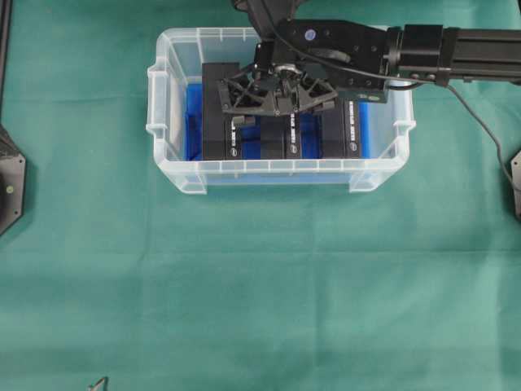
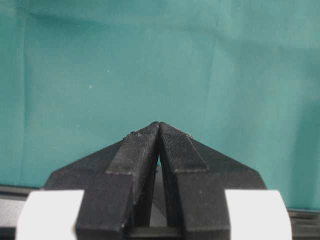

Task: Take the box out of the case with the right arm.
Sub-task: 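Close the right gripper on the middle black box, then lift the middle black box straight up out of the case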

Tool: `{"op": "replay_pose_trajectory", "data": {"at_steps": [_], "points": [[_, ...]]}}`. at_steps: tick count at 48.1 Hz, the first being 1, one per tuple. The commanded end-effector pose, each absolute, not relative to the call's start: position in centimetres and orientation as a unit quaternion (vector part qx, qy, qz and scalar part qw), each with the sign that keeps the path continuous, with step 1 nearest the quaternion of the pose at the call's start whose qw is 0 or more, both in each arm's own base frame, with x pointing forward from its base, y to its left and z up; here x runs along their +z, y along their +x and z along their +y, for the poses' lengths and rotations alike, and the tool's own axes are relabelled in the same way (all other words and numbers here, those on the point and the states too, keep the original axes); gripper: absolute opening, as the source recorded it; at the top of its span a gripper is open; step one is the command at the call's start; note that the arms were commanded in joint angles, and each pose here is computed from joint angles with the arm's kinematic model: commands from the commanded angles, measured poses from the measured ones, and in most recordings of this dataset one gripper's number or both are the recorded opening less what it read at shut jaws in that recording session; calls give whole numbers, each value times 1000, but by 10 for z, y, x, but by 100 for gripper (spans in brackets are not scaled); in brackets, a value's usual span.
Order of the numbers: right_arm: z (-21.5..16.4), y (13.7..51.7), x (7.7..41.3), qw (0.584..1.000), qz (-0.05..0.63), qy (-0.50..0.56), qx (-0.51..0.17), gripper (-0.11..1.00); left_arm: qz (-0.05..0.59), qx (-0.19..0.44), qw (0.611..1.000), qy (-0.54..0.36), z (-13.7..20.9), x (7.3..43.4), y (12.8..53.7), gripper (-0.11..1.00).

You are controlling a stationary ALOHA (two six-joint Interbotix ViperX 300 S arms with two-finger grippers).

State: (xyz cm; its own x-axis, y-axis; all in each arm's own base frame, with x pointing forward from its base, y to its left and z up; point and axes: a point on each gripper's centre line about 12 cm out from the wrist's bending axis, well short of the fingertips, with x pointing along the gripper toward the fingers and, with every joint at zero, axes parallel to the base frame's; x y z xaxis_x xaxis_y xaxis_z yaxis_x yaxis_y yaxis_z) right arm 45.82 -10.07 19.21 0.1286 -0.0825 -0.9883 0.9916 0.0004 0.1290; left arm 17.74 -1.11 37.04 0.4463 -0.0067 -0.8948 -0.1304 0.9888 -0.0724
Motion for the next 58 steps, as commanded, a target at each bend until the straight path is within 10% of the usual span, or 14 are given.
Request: {"op": "replay_pose_trajectory", "data": {"at_steps": [1,28,37,58], "points": [[-101,458,202,555,431,523,-482,93,514,38,855,-66,-10,379,179,0],[-99,458,199,547,427,534,-483,91,514,37,855,-66,-10,379,179,0],[-99,456,198,544,431,531,-486,65,513,37,855,-66,-10,380,178,0],[-99,457,197,545,431,530,-486,65,514,37,855,-66,-10,379,179,0]]}}
